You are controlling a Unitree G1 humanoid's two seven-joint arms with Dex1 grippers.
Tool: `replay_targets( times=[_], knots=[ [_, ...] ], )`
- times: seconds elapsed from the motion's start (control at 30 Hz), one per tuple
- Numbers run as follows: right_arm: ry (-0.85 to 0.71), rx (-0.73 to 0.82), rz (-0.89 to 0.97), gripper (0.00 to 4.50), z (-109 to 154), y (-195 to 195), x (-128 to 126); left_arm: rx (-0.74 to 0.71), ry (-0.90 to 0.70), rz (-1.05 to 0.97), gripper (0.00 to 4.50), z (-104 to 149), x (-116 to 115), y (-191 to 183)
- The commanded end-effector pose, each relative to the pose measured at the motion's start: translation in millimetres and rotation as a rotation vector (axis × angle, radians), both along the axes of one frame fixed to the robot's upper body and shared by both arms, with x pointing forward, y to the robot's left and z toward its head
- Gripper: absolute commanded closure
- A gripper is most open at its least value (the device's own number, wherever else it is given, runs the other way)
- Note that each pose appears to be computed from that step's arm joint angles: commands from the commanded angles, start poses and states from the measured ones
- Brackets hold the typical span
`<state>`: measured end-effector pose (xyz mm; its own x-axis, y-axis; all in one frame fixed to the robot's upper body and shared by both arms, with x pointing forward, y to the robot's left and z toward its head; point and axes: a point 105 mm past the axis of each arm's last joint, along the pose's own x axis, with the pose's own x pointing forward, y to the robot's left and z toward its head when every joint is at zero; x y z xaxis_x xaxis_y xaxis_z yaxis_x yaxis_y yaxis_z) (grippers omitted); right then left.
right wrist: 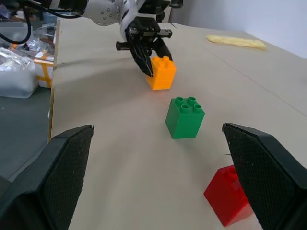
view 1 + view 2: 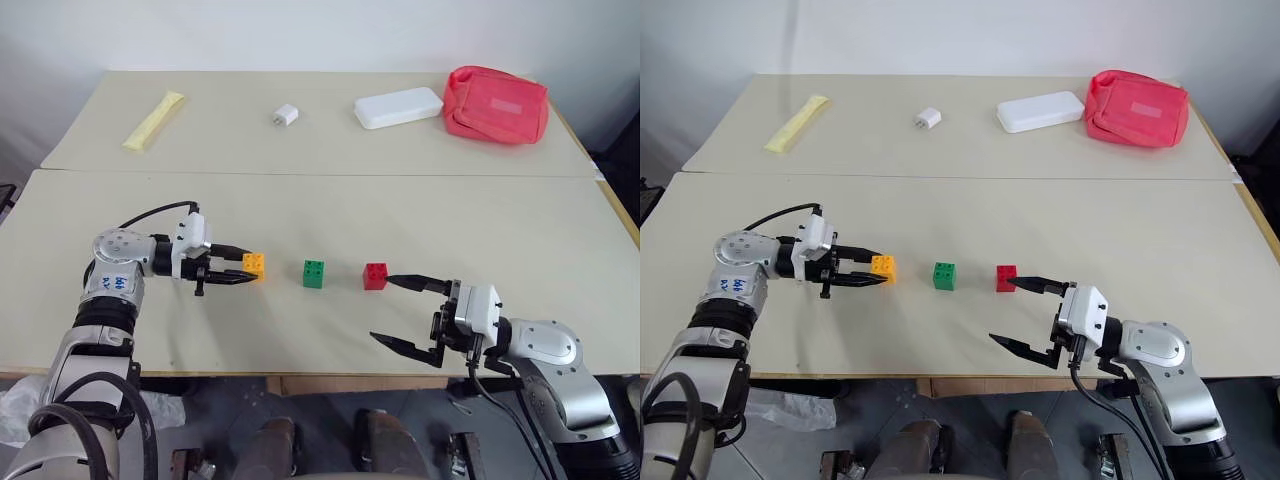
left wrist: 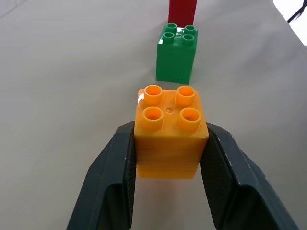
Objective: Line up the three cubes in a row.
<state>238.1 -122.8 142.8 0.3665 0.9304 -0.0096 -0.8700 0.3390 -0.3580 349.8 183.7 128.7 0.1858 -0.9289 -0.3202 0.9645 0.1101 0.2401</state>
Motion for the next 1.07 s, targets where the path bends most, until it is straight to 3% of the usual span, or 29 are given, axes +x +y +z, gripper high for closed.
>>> replay_targets(
  times=[0.03,0.2,0.33,0.47,0.53,0.67,0.77,1.07],
  knots=[
    [-0.041,-0.003,-0.015,0.00,10,-1,-5,0.026,0.000,-0.079,3.01,2,-4,-3],
    [-0.040,-0.003,-0.025,0.00,10,-1,-6,0.060,0.029,-0.104,3.01,-4,-6,-1],
    [-0.034,-0.002,-0.021,0.00,9,-1,-5,0.056,0.026,-0.083,1.81,-1,-5,4],
    [-0.027,0.012,0.008,0.00,13,-6,-2,-0.050,-0.042,-0.002,0.56,20,0,12],
    [0.007,0.014,0.013,0.00,15,-12,0,-0.055,-0.154,0.043,0.03,27,-1,22],
    [-0.002,-0.057,0.022,0.00,24,-33,12,-0.071,-0.155,0.137,0.03,37,-28,58],
    [-0.036,-0.095,0.006,0.00,33,-47,24,0.030,-0.127,0.190,0.03,33,-43,72],
    [-0.043,-0.154,0.059,0.00,30,-52,41,0.079,-0.253,0.345,0.03,46,-40,87]
  ],
)
